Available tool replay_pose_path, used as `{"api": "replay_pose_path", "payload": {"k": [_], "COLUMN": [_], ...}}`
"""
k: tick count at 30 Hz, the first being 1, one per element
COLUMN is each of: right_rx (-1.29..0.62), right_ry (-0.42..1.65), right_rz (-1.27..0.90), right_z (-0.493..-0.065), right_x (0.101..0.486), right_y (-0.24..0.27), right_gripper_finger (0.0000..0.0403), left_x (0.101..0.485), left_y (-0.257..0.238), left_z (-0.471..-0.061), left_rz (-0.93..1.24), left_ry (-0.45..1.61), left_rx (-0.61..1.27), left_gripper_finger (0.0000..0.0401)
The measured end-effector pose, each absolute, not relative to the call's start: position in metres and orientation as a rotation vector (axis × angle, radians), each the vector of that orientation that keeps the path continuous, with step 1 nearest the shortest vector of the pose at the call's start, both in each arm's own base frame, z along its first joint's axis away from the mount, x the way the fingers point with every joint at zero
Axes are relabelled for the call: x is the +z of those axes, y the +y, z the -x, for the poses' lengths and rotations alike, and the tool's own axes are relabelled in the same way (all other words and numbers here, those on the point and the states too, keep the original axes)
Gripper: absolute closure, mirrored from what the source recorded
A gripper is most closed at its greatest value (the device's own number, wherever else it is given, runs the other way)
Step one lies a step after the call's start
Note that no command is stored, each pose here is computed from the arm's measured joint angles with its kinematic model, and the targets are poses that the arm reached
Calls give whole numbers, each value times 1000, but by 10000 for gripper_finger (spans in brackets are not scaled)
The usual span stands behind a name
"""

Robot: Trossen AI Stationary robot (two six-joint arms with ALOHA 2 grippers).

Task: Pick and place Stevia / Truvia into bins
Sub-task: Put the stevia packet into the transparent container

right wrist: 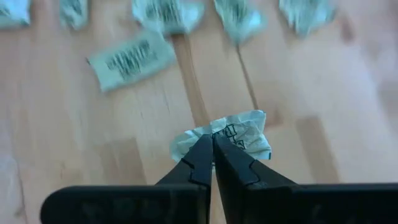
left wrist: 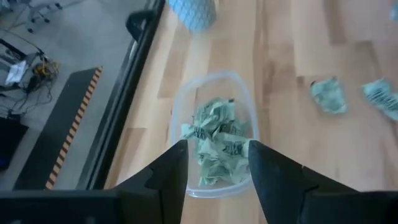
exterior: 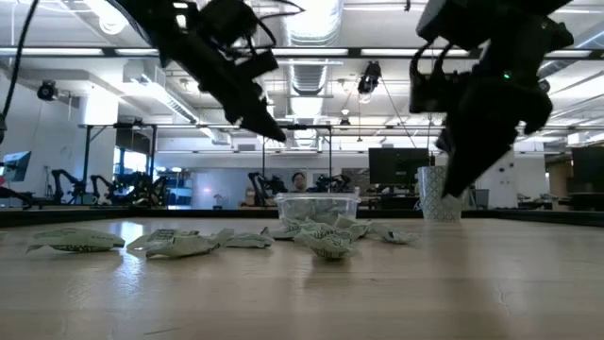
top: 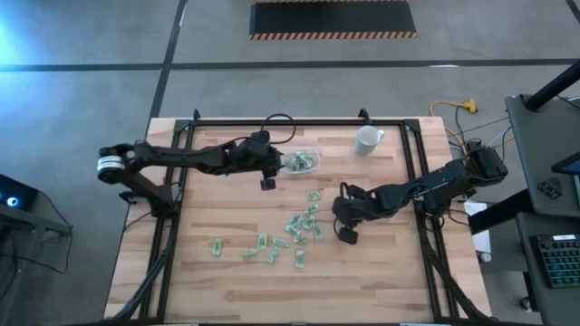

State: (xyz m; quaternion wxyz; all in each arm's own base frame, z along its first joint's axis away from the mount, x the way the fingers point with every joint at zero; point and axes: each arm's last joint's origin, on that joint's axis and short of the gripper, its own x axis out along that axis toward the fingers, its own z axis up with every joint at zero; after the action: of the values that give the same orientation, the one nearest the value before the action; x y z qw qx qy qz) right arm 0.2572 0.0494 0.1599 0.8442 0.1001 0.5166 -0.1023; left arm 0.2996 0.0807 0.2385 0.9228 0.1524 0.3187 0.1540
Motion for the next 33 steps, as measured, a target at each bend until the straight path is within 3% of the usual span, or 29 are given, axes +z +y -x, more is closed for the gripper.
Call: {"api": "replay_pose_path", "payload": {"k": [6, 11, 16, 24, 33], "right_rx": [-184, -314, -366, -385, -388], "right_ry": [1024, 894, 753, 672, 627], "right_rz": [-41, 187, 272, 170, 37], "right_z": [-268, -284, -304, -311, -311], "right_x": [176, 195, 219, 232, 220], "right_y": [49, 37, 12, -49, -94], "right_gripper_finger": [395, 395, 395, 394, 394], "left_x": [250, 239, 223, 210, 209], "left_y": [64, 47, 25, -19, -62], "left_z": [-280, -267, -260, -255, -248], "left_rz": [-267, -182, -87, -22, -20], "left_ry": [597, 645, 662, 698, 699], "left_rx": [303, 243, 111, -35, -173], "left_gripper_finger": [248, 248, 248, 248, 248]}}
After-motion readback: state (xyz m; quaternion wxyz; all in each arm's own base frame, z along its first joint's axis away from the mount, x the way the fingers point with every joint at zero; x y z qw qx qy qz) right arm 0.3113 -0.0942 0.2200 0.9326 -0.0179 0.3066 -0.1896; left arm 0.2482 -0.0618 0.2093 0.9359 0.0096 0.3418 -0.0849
